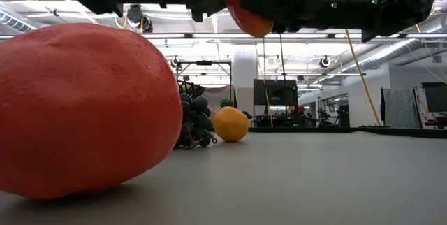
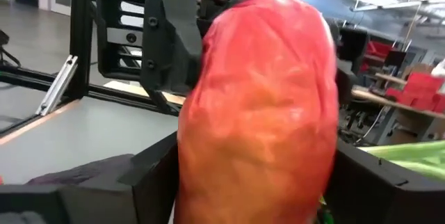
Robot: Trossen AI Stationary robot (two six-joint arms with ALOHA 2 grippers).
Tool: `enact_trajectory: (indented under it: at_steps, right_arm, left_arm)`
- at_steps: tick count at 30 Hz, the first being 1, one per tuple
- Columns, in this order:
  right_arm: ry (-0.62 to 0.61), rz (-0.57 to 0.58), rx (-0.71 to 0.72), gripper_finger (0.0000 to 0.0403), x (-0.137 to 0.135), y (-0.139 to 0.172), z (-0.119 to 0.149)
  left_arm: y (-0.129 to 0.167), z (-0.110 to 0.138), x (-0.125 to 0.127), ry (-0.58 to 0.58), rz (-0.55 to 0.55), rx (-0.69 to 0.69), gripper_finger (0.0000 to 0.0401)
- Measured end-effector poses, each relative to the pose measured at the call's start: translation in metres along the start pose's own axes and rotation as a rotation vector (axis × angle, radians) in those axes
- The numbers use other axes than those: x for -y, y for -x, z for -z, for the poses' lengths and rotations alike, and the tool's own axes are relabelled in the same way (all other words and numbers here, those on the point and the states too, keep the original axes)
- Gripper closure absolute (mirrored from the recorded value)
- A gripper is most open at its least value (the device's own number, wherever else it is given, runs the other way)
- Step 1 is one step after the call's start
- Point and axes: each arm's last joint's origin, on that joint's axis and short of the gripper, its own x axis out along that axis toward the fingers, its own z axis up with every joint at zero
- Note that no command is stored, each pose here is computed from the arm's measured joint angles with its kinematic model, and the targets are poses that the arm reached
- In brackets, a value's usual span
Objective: Build produce basket
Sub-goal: Put the red mango into the wire basket
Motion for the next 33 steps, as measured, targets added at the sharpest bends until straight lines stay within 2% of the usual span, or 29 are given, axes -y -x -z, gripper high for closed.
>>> enact_trajectory:
  at_steps: [3,6,10,14,16,20,24,27,30,33]
  right_arm:
    - [-0.034,0.001,-0.001,0.0089,0.001,0.001,-0.002]
    - [-0.048,0.002,-0.005,0.0065,0.001,0.002,-0.004]
    - [-0.042,-0.004,-0.065,0.0047,0.003,0.007,-0.007]
    - [-0.02,0.041,-0.152,0.0044,0.006,0.014,-0.011]
    - [-0.013,0.064,-0.19,0.0044,0.008,0.019,-0.013]
    - [-0.008,0.065,-0.216,0.0044,0.009,0.024,-0.017]
    - [-0.005,0.062,-0.227,0.0044,0.009,0.025,-0.017]
    - [0.0,0.06,-0.234,0.0044,0.009,0.025,-0.016]
    - [0.002,0.056,-0.251,0.0044,0.009,0.025,-0.015]
    - [0.002,0.057,-0.247,0.0044,0.009,0.025,-0.015]
  left_arm:
    - [0.005,-0.008,-0.001,-0.027,0.001,-0.032,0.0128]
    - [0.016,-0.016,-0.005,-0.068,-0.051,-0.134,0.0116]
    - [0.039,-0.031,-0.015,-0.119,-0.163,-0.281,0.0133]
    - [0.068,-0.05,-0.021,-0.126,-0.255,-0.37,0.0152]
    - [0.083,-0.056,-0.026,-0.12,-0.327,-0.413,0.015]
    - [0.112,-0.062,-0.038,-0.128,-0.551,-0.513,0.0125]
    - [0.132,-0.058,-0.052,-0.11,-0.746,-0.592,0.0116]
    - [0.138,-0.053,-0.062,-0.043,-0.824,-0.617,0.0127]
    - [0.136,-0.044,-0.068,0.016,-0.832,-0.606,0.0141]
    - [0.131,-0.027,-0.071,0.022,-0.774,-0.581,0.014]
